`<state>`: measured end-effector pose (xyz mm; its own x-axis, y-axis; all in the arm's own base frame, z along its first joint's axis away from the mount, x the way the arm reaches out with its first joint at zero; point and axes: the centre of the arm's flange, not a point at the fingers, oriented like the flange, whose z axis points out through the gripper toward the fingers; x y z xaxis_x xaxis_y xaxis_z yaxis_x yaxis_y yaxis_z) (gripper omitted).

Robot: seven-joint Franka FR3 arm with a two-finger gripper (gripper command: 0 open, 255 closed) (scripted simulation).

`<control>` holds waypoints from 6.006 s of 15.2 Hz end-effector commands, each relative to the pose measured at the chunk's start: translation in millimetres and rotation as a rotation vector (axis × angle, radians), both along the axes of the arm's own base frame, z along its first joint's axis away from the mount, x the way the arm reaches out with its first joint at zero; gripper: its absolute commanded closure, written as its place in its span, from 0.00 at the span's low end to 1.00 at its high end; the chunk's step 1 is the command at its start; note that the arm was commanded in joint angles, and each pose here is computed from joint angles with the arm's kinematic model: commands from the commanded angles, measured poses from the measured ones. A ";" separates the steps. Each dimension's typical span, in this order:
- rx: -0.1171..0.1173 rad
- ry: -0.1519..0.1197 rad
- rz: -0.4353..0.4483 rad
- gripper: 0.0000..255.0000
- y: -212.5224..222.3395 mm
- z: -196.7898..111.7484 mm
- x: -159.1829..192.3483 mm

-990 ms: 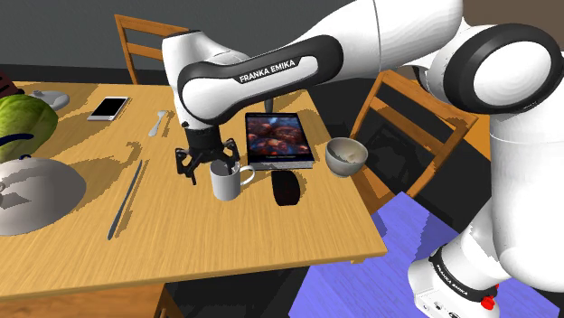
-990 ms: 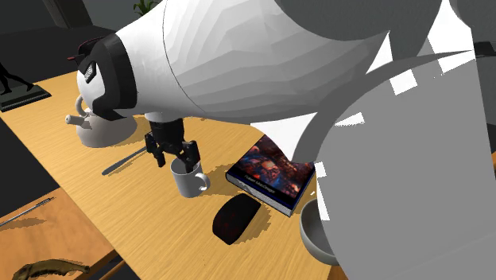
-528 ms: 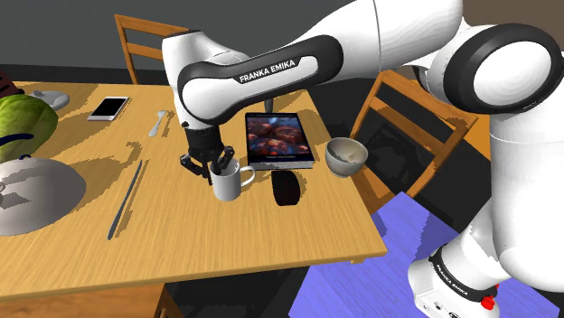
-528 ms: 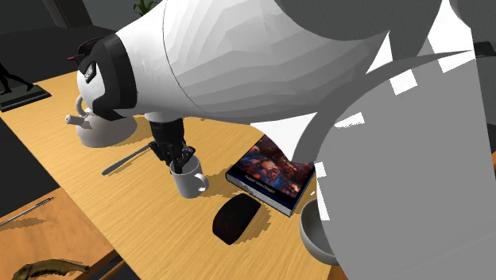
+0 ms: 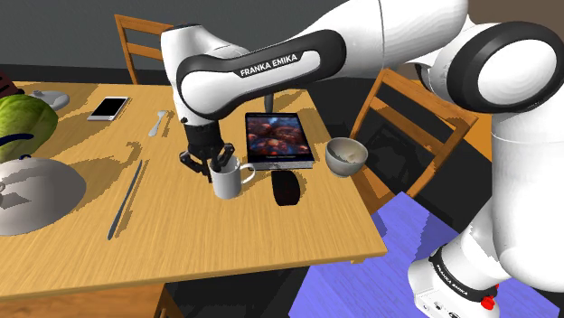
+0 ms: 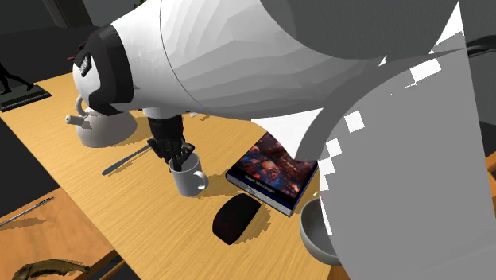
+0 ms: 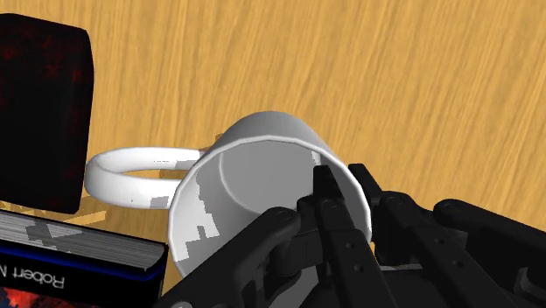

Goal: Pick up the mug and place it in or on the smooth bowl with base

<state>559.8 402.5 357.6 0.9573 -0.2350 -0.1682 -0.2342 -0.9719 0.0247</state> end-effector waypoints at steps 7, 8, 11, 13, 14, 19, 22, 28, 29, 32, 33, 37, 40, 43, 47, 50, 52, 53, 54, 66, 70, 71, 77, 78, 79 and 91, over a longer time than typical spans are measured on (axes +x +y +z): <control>0.000 0.000 0.000 1.00 0.2 42.3 0.5; 0.000 0.000 0.000 1.00 0.2 47.6 0.5; 0.000 0.000 0.000 1.00 0.2 63.4 0.5; 0.000 0.000 0.000 1.00 0.2 74.0 0.5; 0.000 0.000 0.000 1.00 0.2 79.2 0.5; 0.000 0.000 0.000 1.00 0.2 105.6 0.5; 0.000 0.000 0.000 1.00 0.2 121.5 0.5; 0.000 0.000 0.000 1.00 0.2 153.2 0.5; 0.000 0.000 0.000 1.00 0.2 158.4 0.5; 0.000 0.000 0.000 1.00 -24.7 162.5 -8.1; 0.000 0.000 0.000 1.00 -37.1 163.3 -12.5; 0.000 0.000 0.000 1.00 -86.9 166.4 -29.8; 0.000 0.000 0.000 1.00 -124.2 168.8 -42.8; 0.000 0.000 0.000 1.00 -161.5 171.2 -55.8; 0.000 0.000 0.000 1.00 -211.3 174.3 -73.1; 0.000 0.000 0.000 1.00 -248.6 176.7 -86.1; 0.000 0.000 0.000 1.00 -273.5 178.3 -94.7; 0.000 0.000 0.000 1.00 -286.0 179.1 -99.1; 0.000 0.000 0.000 1.00 -298.4 179.9 -103.4; 0.000 0.000 0.000 1.00 -382.7 158.8 -132.7; 0.000 0.000 0.000 1.00 -382.7 137.7 -132.7; 0.000 0.000 0.000 1.00 -382.7 132.4 -132.7; 0.000 0.000 0.000 1.00 -382.7 100.7 -132.7; 0.000 0.000 0.000 1.00 -382.7 95.5 -132.7; 0.000 0.000 0.000 1.00 -382.7 90.9 -132.7; 0.000 0.000 0.000 0.00 -382.7 90.9 -132.7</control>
